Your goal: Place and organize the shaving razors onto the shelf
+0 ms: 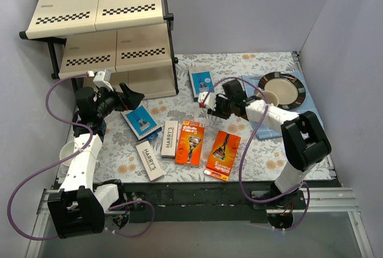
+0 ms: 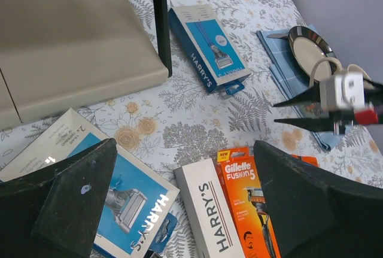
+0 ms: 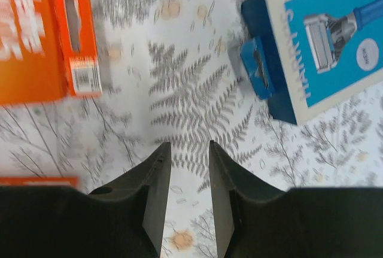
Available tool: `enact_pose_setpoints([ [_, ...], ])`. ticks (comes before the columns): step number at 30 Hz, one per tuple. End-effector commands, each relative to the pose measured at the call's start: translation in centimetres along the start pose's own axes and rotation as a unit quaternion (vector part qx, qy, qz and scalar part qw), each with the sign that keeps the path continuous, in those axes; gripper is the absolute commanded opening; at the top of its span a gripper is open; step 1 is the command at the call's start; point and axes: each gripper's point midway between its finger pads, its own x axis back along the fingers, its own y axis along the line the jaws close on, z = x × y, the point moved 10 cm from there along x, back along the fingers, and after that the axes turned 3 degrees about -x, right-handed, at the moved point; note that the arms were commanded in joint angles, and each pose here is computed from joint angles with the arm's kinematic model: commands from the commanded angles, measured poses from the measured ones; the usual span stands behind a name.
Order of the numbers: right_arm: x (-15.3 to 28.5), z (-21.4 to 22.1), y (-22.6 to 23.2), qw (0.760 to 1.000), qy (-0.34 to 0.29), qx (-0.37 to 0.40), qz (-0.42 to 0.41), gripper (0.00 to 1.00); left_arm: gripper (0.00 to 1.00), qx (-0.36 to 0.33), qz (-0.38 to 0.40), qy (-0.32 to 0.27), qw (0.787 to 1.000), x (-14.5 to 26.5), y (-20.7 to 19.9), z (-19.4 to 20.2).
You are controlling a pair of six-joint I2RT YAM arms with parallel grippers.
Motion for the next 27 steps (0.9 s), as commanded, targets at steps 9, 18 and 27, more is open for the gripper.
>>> enact_pose_setpoints([
  [9, 0.6, 1.3, -1.3, 0.909, -0.052, 0.352, 0.215, 0.4, 0.98, -0.006, -0.017, -0.011, 1.0, -0.1, 0.4, -0.1],
  [18, -1.8, 1.3, -1.0, 0.898, -0.043, 0.39, 0.199, 0.39, 0.98, -0.008, -0.022, -0.016, 1.0, -0.2, 0.6, 0.1],
  [27, -4.1, 0.8, -1.3, 0.898, -0.007, 0.396, 0.194, 0.37, 0.98, -0.001, -0.027, -0.022, 0.999, -0.5, 1.0, 0.2],
])
